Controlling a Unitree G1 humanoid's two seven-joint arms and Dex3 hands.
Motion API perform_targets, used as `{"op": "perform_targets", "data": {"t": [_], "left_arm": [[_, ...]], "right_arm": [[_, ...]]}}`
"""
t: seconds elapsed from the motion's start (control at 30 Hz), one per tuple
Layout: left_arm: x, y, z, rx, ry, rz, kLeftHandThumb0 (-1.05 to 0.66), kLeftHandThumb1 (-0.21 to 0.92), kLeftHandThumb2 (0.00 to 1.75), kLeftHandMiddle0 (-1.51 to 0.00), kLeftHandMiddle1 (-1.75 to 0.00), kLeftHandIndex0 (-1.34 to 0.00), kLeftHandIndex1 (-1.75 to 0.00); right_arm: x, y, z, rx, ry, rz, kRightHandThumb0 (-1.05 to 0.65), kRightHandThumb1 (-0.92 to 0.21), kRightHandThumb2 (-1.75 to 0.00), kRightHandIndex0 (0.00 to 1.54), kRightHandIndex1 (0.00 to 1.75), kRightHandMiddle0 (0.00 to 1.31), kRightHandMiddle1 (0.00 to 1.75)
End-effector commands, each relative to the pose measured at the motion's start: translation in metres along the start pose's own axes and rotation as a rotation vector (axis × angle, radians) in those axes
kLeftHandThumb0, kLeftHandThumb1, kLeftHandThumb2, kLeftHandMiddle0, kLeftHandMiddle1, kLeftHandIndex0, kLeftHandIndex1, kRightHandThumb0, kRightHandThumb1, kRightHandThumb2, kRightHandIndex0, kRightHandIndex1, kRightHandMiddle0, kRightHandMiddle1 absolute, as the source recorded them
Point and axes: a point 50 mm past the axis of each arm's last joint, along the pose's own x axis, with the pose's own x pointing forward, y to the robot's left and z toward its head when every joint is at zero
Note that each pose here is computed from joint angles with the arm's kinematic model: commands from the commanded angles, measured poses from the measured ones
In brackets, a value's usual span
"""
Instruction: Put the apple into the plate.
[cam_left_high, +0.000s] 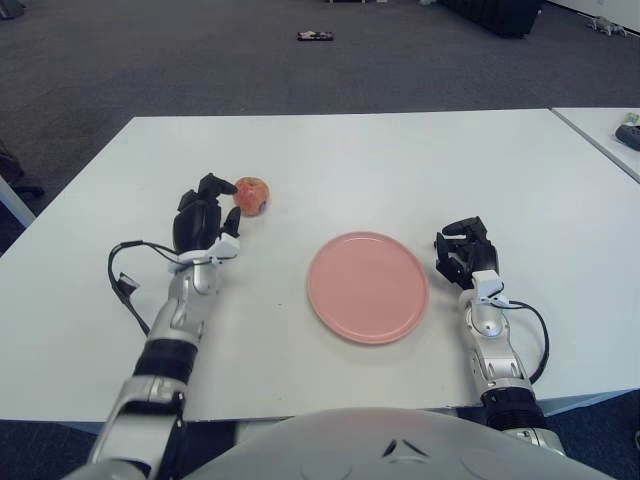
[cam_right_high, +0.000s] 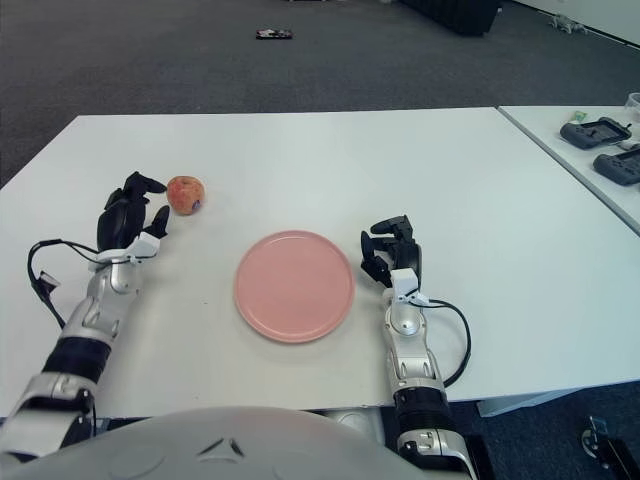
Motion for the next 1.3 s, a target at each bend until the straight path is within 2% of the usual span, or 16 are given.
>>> {"op": "perform_targets", "data": {"t": [0.0, 0.13, 0.2, 0.33, 0.53, 0.8, 1.1, 1.27], "left_arm": [[0.011, 0.004, 0.006, 0.047, -0.108, 0.054, -0.74, 0.56, 0.68, 0.00, -0.55, 0.00, -0.48], [0.019, 0.005, 0.009, 0.063, -0.159, 0.075, -0.79, 0.49, 0.72, 0.00, -0.35, 0.00, -0.24], [0.022, 0.005, 0.009, 0.081, -0.174, 0.069, -0.86, 0.49, 0.72, 0.00, -0.23, 0.00, -0.12], [0.030, 0.004, 0.007, 0.143, -0.196, 0.020, -1.01, 0.65, 0.50, 0.00, -0.05, 0.00, -0.02], [0.041, 0.003, 0.007, 0.216, -0.227, -0.070, -1.04, 0.78, 0.30, 0.00, 0.00, 0.00, 0.00], [0.054, -0.001, 0.016, 0.275, -0.278, -0.206, -1.05, 0.83, 0.21, 0.00, 0.00, 0.00, 0.00], [0.061, -0.005, 0.025, 0.303, -0.315, -0.394, -1.05, 0.81, 0.13, 0.00, 0.00, 0.00, 0.00], [0.064, -0.006, 0.028, 0.313, -0.328, -0.444, -1.05, 0.77, 0.10, 0.00, 0.00, 0.00, 0.00]], "right_arm": [[-0.004, -0.001, -0.009, -0.016, 0.058, 0.002, -0.37, -0.75, -0.77, 0.57, 1.22, 0.29, 1.75], [-0.004, -0.001, -0.009, -0.016, 0.051, 0.005, -0.37, -0.76, -0.76, 0.57, 1.22, 0.29, 1.75], [-0.004, -0.002, -0.009, -0.015, 0.049, 0.006, -0.37, -0.76, -0.75, 0.57, 1.22, 0.29, 1.75], [-0.004, -0.003, -0.009, -0.017, 0.052, 0.006, -0.37, -0.76, -0.75, 0.57, 1.22, 0.29, 1.75], [-0.003, -0.004, -0.011, -0.023, 0.066, 0.004, -0.36, -0.77, -0.73, 0.55, 1.21, 0.28, 1.75], [-0.003, -0.003, -0.011, -0.021, 0.066, -0.002, -0.36, -0.78, -0.72, 0.56, 1.21, 0.27, 1.75], [-0.004, -0.005, -0.011, -0.023, 0.067, -0.004, -0.36, -0.77, -0.73, 0.56, 1.21, 0.28, 1.75], [-0.004, -0.006, -0.011, -0.021, 0.072, -0.009, -0.36, -0.77, -0.74, 0.56, 1.21, 0.28, 1.75]]}}
